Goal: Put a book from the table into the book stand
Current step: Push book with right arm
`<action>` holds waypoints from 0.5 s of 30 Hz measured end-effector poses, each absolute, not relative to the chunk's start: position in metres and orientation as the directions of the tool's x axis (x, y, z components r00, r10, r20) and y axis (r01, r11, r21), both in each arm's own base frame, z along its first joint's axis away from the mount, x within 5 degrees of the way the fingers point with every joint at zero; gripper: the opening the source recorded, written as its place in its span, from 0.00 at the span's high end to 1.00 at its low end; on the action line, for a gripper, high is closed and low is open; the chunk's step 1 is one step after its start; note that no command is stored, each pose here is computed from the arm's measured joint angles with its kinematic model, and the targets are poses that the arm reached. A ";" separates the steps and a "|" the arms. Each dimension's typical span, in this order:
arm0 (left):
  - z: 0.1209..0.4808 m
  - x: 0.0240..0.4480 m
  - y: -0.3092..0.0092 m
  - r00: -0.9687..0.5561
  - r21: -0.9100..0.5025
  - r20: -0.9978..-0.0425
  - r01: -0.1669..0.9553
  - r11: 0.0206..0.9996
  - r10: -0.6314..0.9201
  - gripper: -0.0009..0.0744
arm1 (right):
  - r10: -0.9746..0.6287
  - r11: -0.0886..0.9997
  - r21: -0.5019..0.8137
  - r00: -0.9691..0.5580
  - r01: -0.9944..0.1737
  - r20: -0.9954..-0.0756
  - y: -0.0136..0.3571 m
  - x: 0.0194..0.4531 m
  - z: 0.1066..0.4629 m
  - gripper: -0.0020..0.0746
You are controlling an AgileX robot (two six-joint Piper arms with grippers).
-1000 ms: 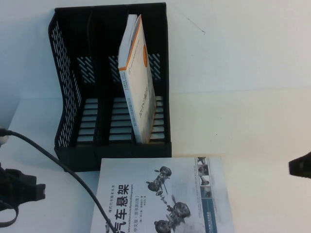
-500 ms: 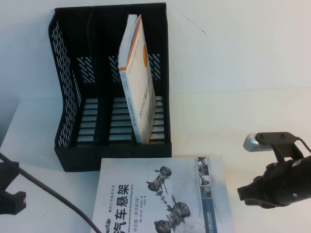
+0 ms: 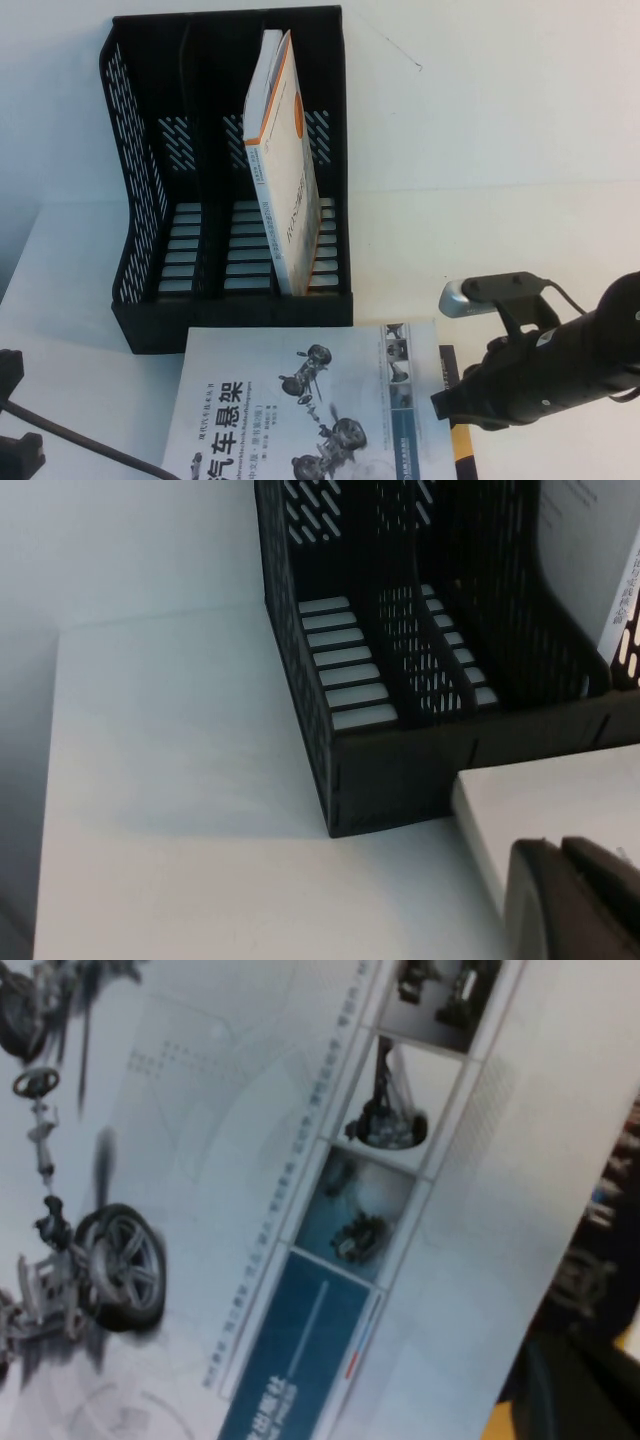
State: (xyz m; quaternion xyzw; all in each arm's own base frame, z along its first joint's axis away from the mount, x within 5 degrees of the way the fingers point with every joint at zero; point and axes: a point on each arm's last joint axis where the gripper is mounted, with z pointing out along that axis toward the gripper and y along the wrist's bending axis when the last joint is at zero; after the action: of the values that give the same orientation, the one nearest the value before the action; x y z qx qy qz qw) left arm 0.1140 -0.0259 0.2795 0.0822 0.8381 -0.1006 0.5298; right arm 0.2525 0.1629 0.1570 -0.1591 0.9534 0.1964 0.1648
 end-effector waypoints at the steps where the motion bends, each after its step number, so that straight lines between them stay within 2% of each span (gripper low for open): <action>1: 0.279 0.114 -0.026 -0.425 -0.081 -0.905 0.244 0.966 0.031 0.99 | -0.241 0.869 0.326 -0.894 -0.372 -0.379 0.167 0.252 0.158 0.97; 15: 0.276 0.112 -0.026 -0.474 -0.142 -0.880 0.217 0.966 -0.023 0.99 | -0.234 0.854 0.348 -0.884 -0.386 -0.406 0.183 0.255 0.171 0.97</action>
State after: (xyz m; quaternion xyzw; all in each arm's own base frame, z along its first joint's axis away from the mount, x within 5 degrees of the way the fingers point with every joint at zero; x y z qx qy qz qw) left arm 0.1123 -0.0261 0.2764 0.0570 0.8503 -0.1176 0.5098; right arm 0.2551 0.1825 0.1706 -0.1638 0.9464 0.2147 0.1773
